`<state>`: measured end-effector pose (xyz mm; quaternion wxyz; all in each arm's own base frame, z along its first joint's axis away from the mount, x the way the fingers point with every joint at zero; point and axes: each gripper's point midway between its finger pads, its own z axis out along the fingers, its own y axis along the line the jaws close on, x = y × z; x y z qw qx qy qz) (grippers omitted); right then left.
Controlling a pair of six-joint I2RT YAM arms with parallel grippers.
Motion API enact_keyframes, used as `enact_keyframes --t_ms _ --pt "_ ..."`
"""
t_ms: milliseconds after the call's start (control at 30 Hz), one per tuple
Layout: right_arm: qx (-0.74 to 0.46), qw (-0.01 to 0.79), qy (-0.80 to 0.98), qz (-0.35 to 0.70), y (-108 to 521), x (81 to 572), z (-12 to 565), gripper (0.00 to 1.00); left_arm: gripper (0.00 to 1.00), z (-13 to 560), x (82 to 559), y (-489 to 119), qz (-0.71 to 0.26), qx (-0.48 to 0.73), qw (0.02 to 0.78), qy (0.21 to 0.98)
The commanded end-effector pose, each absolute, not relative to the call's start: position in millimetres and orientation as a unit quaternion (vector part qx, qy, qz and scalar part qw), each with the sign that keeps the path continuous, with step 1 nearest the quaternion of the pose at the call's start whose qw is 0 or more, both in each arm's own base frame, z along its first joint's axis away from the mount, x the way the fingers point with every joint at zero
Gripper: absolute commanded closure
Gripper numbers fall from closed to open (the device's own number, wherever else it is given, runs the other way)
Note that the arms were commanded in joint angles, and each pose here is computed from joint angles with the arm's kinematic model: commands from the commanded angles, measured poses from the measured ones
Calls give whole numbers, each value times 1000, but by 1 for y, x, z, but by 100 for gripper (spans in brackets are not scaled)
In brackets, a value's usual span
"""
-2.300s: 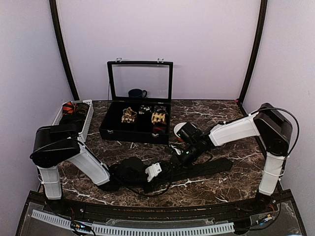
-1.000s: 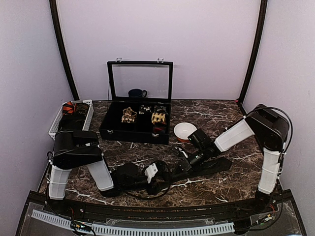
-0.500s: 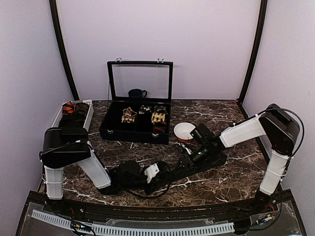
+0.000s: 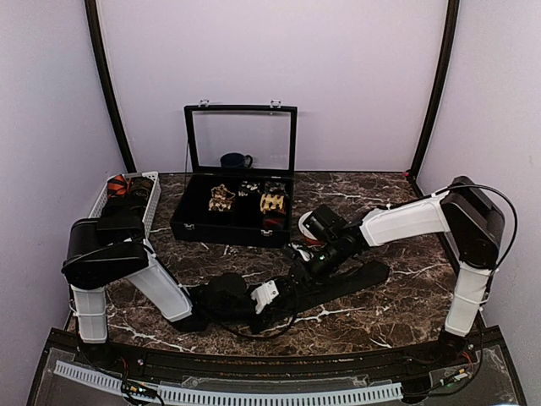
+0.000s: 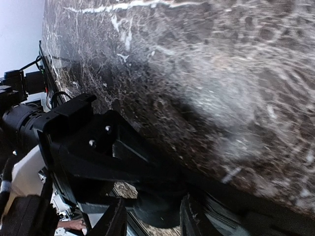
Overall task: Roll the ties
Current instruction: Roll the tie at the center of the board.
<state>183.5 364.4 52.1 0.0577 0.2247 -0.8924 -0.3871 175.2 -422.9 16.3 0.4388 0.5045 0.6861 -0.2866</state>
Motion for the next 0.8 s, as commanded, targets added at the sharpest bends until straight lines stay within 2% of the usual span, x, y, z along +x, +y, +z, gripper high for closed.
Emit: enact_keyframes --t_ms 0,233,433,467,500,567,600,667,767 --pt "224 89 -905 -352 365 169 32 63 67 -39 160 -389 -229 543 352 727" --pt "239 107 -913 -313 355 161 14 66 67 -40 160 -387 -225 540 351 731" --pt "254 105 -915 -294 347 160 10 92 67 -40 162 -387 -223 536 353 734" --pt "255 105 -915 -293 346 160 9 93 67 -41 161 -387 -224 535 352 735" --pt "255 104 -916 -293 346 161 11 88 67 -41 161 -387 -224 537 349 735" --pt "253 97 -916 -295 345 163 17 70 67 -42 160 -387 -224 539 347 735" --pt "253 89 -916 -297 346 165 24 66 67 -42 161 -387 -223 539 347 735" --pt "251 87 -917 -298 347 166 32 63 67 -42 162 -387 -220 538 347 736" --pt "249 87 -918 -297 347 163 36 64 68 -42 161 -387 -219 541 348 734"
